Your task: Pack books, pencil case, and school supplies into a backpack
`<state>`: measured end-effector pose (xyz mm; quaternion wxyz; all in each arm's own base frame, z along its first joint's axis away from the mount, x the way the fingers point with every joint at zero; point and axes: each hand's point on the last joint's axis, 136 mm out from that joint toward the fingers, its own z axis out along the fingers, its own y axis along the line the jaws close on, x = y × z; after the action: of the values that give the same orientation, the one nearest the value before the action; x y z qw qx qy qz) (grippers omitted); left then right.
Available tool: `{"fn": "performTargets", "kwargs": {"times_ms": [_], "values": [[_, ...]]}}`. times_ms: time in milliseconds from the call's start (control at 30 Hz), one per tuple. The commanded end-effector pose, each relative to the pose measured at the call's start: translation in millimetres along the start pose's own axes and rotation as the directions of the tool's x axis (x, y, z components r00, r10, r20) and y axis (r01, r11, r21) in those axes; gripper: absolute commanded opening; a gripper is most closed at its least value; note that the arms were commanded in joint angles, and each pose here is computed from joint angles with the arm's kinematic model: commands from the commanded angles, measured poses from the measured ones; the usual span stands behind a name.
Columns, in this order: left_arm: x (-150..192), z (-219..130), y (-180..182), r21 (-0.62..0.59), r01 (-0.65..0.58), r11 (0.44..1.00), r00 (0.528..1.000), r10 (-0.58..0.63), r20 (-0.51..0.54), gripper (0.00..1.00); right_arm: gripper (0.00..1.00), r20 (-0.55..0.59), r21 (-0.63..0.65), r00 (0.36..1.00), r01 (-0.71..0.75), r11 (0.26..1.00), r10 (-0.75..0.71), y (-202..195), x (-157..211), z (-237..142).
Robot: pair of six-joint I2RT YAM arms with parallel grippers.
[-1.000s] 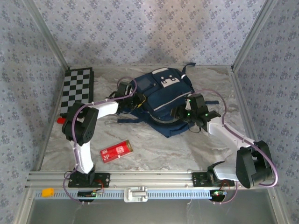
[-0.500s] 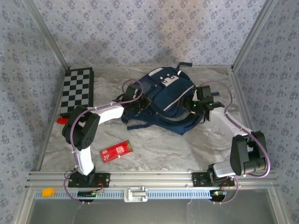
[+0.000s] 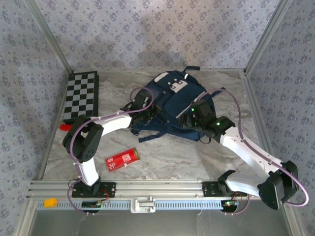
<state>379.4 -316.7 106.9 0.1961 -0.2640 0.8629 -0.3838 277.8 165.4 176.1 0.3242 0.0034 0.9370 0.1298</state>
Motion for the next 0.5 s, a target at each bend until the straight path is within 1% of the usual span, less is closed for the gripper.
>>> {"fn": "performTargets", "kwargs": {"times_ms": [0,67,167,200,267,333,400,467], "values": [[13.3,-19.3,-29.9,0.087,-0.013,0.996,0.999,0.015,-0.029,0.0,0.71,-0.008,0.118,0.999,-0.037,0.992,0.039,-5.4,22.9,-0.1],[13.3,-21.8,-31.1,0.098,-0.008,0.995,1.0,0.01,-0.023,0.0,0.67,0.007,0.099,0.999,-0.053,0.994,0.053,12.0,28.0,7.0],[14.7,-23.3,-34.4,0.107,-0.003,0.994,1.0,0.006,-0.028,0.0,0.63,0.012,0.123,0.999,-0.051,0.991,0.05,32.4,35.0,16.6],[15.8,-24.1,-35.9,0.111,-0.005,0.994,0.999,0.009,-0.031,0.0,0.62,0.035,0.111,0.998,-0.054,0.992,0.051,44.3,32.0,20.2],[15.0,-25.5,-37.0,0.113,-0.002,0.994,1.0,0.005,-0.027,0.0,0.57,0.048,0.126,0.997,-0.072,0.989,0.067,53.3,35.6,30.5],[15.0,-25.9,-38.1,0.117,-0.003,0.993,1.0,0.006,-0.026,0.0,0.52,0.037,0.07,0.995,-0.092,0.993,0.09,69.5,39.3,45.5],[16.4,-26.2,-39.7,0.121,-0.005,0.993,0.999,0.009,-0.034,0.0,0.48,0.042,0.02,0.995,-0.088,0.996,0.087,84.2,35.7,55.1],[16.7,-26.0,-39.6,0.123,-0.002,0.992,0.999,0.006,-0.036,0.0,0.45,0.061,0.031,0.991,-0.125,0.992,0.123,84.3,31.3,63.1]]}}
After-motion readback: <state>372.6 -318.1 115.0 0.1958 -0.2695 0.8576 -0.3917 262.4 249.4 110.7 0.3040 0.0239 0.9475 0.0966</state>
